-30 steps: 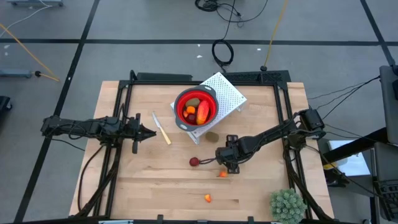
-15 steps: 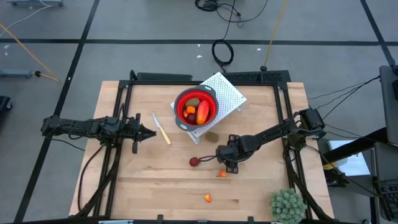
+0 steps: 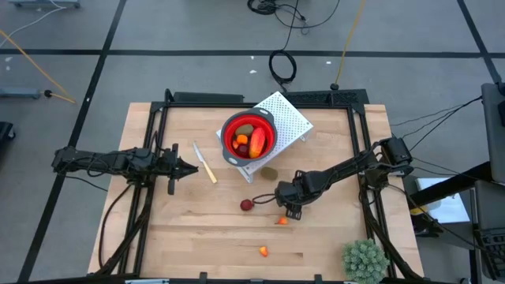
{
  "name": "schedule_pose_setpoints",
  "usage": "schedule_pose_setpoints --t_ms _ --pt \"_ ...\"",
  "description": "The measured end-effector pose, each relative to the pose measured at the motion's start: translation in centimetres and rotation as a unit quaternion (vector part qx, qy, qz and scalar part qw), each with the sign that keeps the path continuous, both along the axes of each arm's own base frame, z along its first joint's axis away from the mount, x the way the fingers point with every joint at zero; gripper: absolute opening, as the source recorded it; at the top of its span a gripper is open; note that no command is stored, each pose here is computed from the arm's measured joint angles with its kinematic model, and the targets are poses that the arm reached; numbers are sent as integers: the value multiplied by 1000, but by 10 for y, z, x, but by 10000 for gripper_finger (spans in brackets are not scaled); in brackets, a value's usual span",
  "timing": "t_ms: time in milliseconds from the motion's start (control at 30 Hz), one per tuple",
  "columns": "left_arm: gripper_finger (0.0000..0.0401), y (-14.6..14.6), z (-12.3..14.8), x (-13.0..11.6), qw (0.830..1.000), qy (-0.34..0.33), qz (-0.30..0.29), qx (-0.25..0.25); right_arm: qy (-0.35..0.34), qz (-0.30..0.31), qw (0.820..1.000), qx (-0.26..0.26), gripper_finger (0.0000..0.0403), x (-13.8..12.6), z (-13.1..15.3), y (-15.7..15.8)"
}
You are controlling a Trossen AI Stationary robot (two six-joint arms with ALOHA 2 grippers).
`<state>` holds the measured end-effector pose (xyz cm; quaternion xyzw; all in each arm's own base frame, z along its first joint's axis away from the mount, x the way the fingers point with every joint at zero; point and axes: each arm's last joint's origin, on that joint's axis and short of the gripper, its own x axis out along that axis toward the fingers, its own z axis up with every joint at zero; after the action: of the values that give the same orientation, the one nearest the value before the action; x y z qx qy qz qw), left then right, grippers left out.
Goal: Pick & Place Fruit
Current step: Put the peach into the red strainer bowl on the shelf
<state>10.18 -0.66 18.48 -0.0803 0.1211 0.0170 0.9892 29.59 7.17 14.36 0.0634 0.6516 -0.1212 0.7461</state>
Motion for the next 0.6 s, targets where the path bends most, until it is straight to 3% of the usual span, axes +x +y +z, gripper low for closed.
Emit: schedule_pose_setpoints --t_ms 233,600 --pt "26 0 0 0 1000 0 0 0 6 -19 1000 12 235 -1 0 1" --pt "26 0 0 0 1000 0 0 0 -1 -45 999 22 137 0 0 2"
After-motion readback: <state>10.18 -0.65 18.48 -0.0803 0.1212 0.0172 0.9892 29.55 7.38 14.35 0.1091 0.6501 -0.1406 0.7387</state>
